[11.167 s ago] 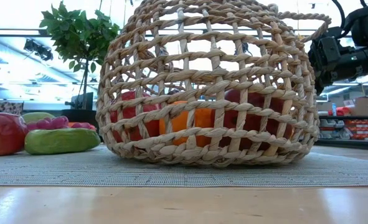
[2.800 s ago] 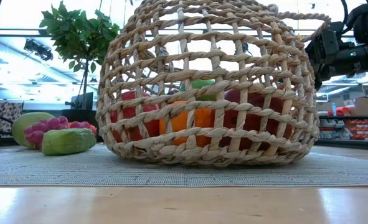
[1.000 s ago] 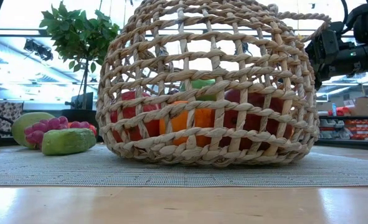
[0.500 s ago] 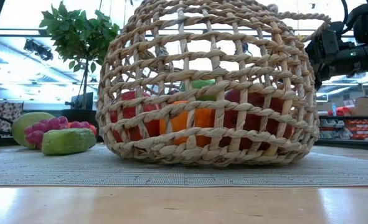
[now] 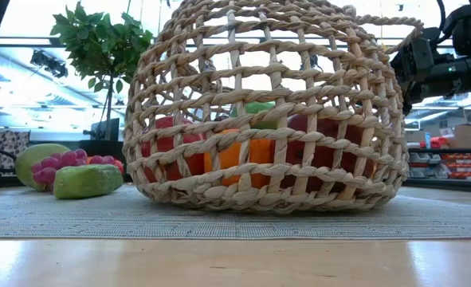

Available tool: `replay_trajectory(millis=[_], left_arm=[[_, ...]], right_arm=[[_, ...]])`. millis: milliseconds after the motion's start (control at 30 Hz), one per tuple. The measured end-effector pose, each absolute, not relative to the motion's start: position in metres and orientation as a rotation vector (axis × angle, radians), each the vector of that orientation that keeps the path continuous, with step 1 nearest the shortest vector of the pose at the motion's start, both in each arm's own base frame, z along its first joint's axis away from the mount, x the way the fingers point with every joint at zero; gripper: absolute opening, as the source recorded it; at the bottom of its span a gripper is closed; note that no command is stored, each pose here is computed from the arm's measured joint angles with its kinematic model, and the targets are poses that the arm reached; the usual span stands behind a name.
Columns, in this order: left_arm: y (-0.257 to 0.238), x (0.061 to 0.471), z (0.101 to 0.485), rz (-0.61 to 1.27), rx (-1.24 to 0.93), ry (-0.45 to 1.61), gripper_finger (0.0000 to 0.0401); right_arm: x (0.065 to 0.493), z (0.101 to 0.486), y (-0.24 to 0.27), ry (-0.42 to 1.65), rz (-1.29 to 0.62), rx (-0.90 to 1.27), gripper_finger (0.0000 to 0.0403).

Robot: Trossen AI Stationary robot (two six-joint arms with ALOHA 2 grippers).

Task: Build produce basket
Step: Put the red apple into the brown basket

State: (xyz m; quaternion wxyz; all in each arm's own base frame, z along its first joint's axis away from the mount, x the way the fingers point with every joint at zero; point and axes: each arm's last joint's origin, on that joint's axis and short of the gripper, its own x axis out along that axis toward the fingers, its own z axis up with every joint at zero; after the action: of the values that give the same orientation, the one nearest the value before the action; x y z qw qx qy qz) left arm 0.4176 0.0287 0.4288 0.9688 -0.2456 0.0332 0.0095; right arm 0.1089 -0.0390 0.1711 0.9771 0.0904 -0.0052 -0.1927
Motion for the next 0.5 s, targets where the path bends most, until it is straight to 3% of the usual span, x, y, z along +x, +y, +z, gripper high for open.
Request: replay_trajectory(millis=[233, 500], left_arm=[[0.025, 0.414, 0.406, 0.056, -0.239, 0.308, 0.0275], [0.015, 0.407, 0.381, 0.253, 0.366, 0.598, 0.0275]], right_arm=[[0.109, 0.171, -0.039, -0.012, -0.388, 0.182, 0.0394], [0.109, 0.171, -0.039, -0.013, -0.388, 0.182, 0.0394]])
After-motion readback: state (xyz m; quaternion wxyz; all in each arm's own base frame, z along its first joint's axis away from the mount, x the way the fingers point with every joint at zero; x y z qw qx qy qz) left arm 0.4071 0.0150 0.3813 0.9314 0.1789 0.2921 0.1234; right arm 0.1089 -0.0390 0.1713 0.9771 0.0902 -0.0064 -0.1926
